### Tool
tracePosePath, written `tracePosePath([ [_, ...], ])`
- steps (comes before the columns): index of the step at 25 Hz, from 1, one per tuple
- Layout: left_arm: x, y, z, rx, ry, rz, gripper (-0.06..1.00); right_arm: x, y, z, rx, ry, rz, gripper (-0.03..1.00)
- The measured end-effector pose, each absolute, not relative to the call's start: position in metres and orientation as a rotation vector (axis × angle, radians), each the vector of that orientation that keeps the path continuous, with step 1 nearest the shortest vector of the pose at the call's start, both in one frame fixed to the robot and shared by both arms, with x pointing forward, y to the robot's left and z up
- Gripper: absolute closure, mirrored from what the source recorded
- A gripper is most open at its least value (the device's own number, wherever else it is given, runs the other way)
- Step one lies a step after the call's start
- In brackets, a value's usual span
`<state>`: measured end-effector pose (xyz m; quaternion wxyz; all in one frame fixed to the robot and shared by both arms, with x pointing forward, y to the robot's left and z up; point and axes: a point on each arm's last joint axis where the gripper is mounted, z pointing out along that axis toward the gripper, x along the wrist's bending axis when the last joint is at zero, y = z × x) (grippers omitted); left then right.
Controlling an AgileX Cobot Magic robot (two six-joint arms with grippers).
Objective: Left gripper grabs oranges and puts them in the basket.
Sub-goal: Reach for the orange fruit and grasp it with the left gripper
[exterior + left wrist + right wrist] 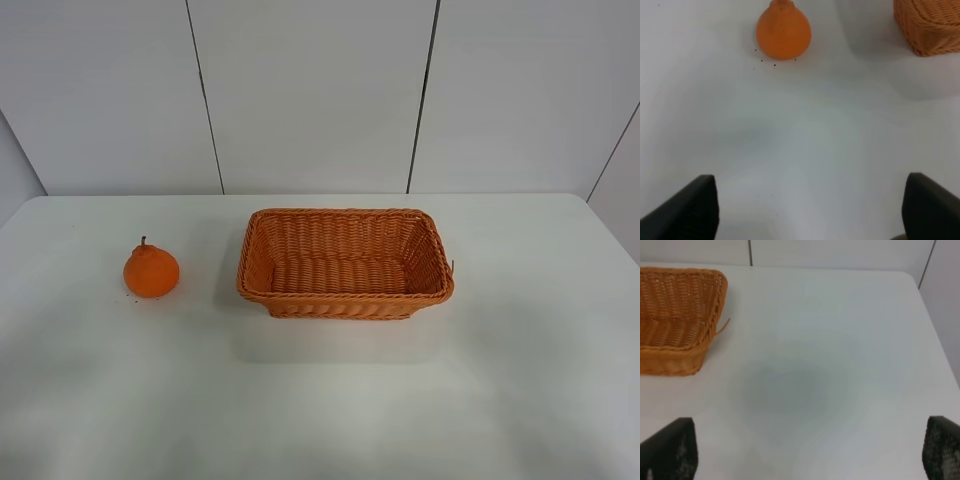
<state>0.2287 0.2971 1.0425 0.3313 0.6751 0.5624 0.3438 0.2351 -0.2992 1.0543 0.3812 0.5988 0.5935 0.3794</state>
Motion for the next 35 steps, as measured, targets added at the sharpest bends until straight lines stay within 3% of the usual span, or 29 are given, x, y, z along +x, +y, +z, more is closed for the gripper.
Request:
tracePosePath([
  [20, 0.231, 0.297, 1.043, 1.773, 1.478, 0.890, 0.10, 0.235, -0.299, 1.054, 1.528, 1.515, 0.968, 0.27],
  [35, 0.312, 0.294, 1.053, 1.891, 1.609, 0.699, 0.10, 0.235, -0.299, 1.054, 1.528, 1.515, 0.968, 0.27],
])
